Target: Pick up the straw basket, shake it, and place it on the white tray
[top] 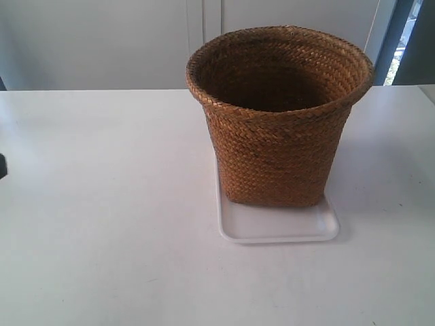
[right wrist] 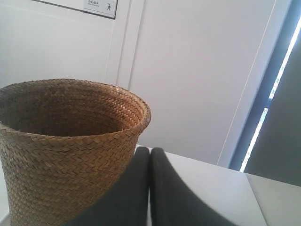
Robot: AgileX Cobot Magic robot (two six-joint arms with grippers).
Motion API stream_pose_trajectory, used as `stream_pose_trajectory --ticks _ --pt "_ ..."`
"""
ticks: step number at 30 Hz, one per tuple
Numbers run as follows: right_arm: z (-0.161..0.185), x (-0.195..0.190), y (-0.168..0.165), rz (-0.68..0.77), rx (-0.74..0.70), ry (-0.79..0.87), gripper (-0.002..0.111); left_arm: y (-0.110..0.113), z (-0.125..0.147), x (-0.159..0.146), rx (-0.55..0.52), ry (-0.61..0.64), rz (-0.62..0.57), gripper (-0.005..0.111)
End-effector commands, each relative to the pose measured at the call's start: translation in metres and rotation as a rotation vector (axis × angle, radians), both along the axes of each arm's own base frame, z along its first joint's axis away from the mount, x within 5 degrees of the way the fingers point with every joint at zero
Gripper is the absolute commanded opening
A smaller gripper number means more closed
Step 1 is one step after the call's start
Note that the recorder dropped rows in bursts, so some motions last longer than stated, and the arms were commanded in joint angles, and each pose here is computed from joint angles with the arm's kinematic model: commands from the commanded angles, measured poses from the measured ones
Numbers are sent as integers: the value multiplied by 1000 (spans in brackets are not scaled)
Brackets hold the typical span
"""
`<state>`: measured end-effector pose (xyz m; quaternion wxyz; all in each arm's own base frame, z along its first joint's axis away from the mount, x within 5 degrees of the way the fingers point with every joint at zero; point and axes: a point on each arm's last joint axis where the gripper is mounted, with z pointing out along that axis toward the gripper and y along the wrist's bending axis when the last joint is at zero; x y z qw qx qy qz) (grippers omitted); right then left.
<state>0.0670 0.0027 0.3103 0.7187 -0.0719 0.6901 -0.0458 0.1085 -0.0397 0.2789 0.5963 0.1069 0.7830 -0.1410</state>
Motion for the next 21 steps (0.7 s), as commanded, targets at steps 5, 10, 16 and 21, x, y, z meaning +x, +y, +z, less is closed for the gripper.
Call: stream_pose_trajectory --ticks 5,10,16,21 --pt "-2 0 -1 -12 -13 -6 0 22 -31 -38 3 -113 134 0" --pt "-2 0 -1 -12 -13 -6 0 27 -65 -51 6 -157 195 0" --pt "-1 -1 -1 -12 -13 -10 0 28 -92 -53 -101 -98 219 0" --pt "-2 -1 -1 -12 -13 -8 0 28 -90 -52 -163 -107 236 0"
